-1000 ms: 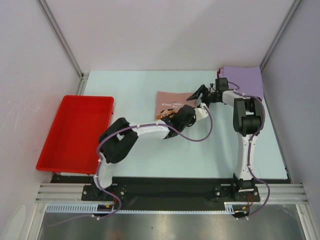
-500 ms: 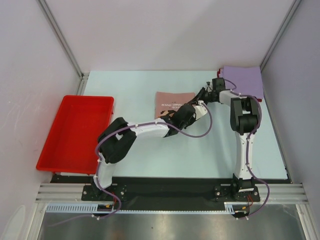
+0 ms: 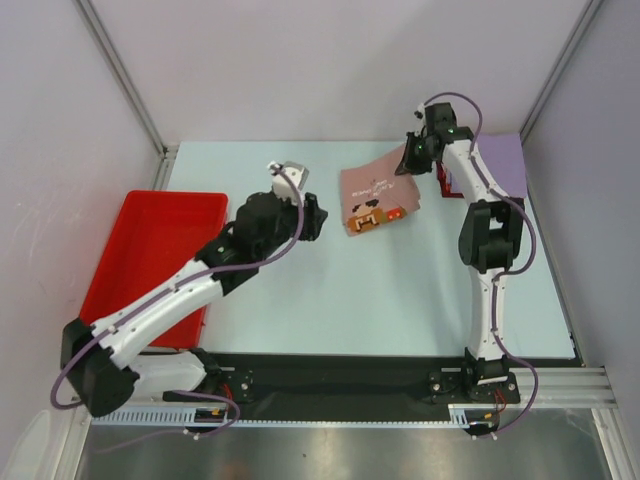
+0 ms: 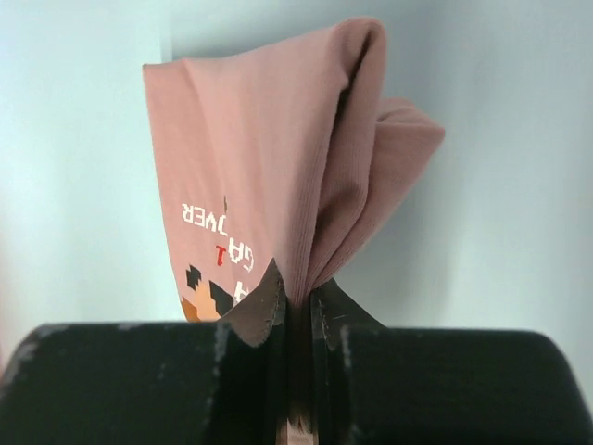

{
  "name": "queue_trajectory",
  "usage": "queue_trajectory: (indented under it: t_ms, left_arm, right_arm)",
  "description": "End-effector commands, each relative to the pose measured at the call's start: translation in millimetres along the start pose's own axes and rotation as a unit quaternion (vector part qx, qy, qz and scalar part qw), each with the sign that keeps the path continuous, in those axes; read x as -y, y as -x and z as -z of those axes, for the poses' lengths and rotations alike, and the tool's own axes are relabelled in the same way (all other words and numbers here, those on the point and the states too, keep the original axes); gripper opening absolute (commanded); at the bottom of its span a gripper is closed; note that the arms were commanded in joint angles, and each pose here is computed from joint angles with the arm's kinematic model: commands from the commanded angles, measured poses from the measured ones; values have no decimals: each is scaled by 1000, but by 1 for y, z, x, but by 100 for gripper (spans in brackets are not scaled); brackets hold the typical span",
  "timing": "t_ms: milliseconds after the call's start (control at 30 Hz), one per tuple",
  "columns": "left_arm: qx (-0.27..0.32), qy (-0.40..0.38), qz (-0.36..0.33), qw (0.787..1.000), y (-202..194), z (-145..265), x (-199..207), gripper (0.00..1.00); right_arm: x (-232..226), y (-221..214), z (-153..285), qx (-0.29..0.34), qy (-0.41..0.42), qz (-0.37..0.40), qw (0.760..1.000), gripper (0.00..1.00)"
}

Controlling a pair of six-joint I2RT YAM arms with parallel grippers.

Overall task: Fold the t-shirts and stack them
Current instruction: Neatly place the folded tshirt to the corner

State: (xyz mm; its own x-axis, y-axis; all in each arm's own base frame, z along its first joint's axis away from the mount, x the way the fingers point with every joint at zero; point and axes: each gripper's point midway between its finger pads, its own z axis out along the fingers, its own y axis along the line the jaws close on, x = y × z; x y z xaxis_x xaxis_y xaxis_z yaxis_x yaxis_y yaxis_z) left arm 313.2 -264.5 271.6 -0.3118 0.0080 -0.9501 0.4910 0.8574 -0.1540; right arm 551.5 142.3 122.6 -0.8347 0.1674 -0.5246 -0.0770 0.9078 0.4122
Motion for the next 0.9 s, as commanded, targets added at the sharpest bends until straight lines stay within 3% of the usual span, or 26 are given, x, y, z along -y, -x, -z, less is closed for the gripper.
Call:
queue_trajectory:
  t_ms: [0, 467, 600, 867]
  left_arm:
    - [-63, -17, 47, 997, -52, 13, 5, 53]
    - [-117, -28, 34, 992, -89, 30, 1, 51]
    - [-124, -33, 42, 991, -93, 34, 3, 50]
    - [-145, -32, 47, 988, -106, 39, 2, 50]
  right_arm:
    - [27, 30, 60, 37, -109, 75, 990, 0]
    - [74, 129, 131, 178, -250, 133, 942, 0]
    - [83, 141, 133, 194, -234, 119, 945, 0]
    - [72, 174, 146, 249, -202, 175, 931, 0]
